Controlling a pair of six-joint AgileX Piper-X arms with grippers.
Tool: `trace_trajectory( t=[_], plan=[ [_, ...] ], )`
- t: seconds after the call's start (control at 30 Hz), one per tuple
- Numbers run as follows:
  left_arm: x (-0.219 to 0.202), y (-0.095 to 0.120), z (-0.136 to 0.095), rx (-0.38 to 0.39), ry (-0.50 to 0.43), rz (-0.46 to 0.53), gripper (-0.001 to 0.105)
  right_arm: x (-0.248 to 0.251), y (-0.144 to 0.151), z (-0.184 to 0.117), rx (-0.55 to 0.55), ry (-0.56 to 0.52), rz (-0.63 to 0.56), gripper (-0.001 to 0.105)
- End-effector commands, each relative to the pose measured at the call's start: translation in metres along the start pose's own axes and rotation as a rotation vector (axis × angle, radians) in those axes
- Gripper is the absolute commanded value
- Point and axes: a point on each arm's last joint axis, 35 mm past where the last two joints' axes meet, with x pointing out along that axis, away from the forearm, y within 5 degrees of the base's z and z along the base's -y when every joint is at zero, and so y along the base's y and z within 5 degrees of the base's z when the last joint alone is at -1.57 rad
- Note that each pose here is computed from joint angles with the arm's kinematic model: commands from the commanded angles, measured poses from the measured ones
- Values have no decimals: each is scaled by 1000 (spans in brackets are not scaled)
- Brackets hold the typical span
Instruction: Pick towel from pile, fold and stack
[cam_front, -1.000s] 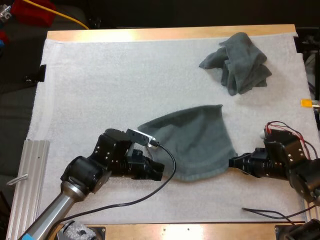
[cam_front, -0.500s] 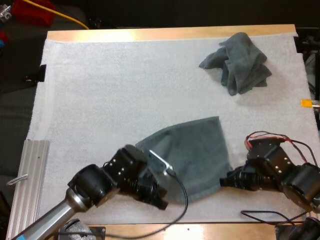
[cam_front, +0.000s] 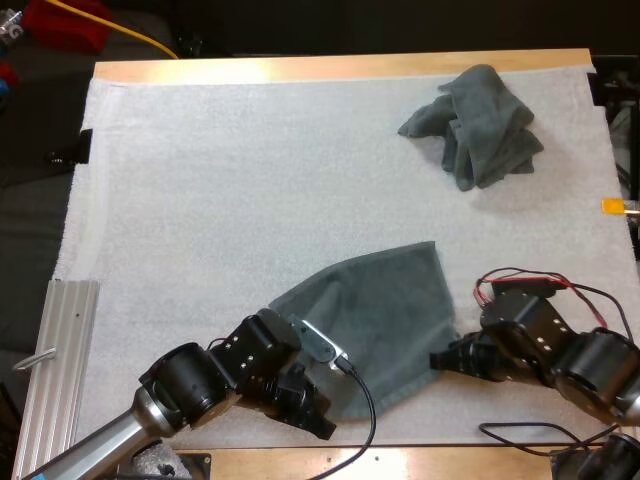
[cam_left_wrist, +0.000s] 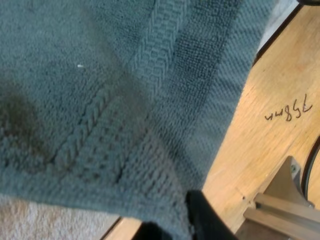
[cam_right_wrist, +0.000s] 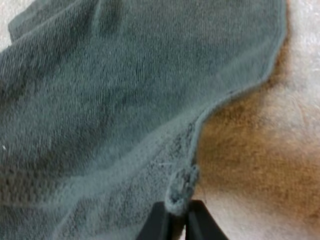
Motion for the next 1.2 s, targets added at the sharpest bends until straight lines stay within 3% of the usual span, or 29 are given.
trace_trajectory(
  t=[0.0, 0.2, 0.4, 0.63, 0.8, 1.17],
  plan=[
    [0, 2, 0, -21, -9, 2, 0, 1, 1, 5, 7, -13, -3, 1],
    [3, 22, 9, -114, -79, -23, 0, 28, 0, 18, 59, 17, -19, 1],
    [1, 44, 23, -205, -139, -175, 0, 47, -12, 34, 135, 1, 8, 1],
    [19, 79, 35, -342, -92, -280, 0, 63, -31, 49, 213, -27, 34, 1],
    [30, 99, 44, -432, -64, -302, 0, 72, -43, 57, 266, -48, 33, 1],
    [40, 143, 55, -585, -102, -316, 0, 90, -68, 72, 394, -96, 94, 1]
  ],
)
